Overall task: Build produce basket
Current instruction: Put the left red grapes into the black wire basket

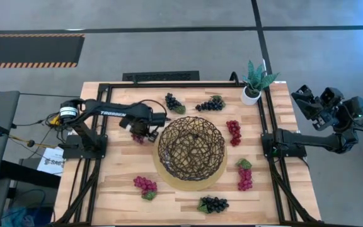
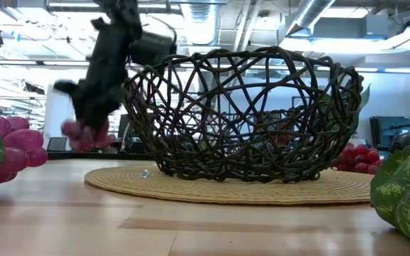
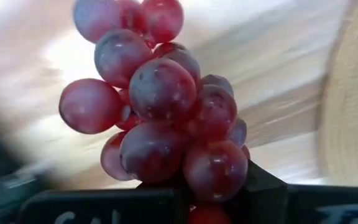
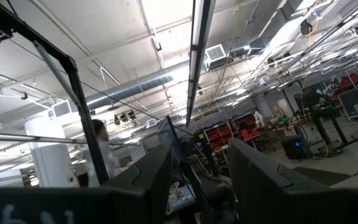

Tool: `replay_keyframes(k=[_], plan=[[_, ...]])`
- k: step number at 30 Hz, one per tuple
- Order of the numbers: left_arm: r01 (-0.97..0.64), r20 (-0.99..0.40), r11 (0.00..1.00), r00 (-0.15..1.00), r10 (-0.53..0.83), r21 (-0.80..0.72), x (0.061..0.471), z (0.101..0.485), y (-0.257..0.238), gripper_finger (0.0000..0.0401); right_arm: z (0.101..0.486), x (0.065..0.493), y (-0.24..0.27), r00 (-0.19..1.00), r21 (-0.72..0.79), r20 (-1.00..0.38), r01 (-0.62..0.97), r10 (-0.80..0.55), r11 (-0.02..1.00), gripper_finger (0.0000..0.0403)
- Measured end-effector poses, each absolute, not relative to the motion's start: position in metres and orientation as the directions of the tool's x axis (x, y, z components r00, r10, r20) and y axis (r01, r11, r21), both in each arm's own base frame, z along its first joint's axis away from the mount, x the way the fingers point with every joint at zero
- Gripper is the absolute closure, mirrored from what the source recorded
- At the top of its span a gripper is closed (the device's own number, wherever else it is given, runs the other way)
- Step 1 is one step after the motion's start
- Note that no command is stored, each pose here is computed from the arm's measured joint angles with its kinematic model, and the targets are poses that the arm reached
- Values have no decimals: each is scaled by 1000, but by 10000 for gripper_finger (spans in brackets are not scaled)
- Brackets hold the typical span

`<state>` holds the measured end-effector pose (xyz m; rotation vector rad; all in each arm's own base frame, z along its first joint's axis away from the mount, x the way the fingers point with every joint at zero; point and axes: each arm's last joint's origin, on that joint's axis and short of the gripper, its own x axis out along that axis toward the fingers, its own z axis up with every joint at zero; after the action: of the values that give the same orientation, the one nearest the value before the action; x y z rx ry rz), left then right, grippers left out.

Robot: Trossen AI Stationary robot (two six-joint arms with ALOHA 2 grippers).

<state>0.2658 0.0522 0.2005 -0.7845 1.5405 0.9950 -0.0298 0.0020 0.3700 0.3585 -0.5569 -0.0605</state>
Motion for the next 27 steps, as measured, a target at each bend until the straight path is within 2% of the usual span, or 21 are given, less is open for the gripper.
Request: replay_keyframes(k=[5,8,11,15,18,21,27], plan=[[-856,-967,461,-156,201,234,281,272,60,394,370,-30,2,849,352,506,-42,-152,935,228],[-849,-957,510,16,289,140,294,320,60,394,370,-30,2,849,353,506,-42,-153,935,228],[-783,-912,622,255,320,-1,308,363,51,394,370,-30,2,849,353,506,-42,-152,935,228],[-605,-795,782,544,269,-149,326,400,34,398,370,-30,2,849,353,506,-43,-152,935,228],[-492,-730,845,653,200,-209,336,408,20,399,370,-30,2,849,353,506,-43,-152,935,228],[-450,-746,873,643,170,-188,350,396,9,399,370,-30,2,849,353,506,-43,-152,935,228],[-393,-872,913,479,102,-109,390,335,-2,399,370,-30,2,849,355,505,-44,-152,934,228]])
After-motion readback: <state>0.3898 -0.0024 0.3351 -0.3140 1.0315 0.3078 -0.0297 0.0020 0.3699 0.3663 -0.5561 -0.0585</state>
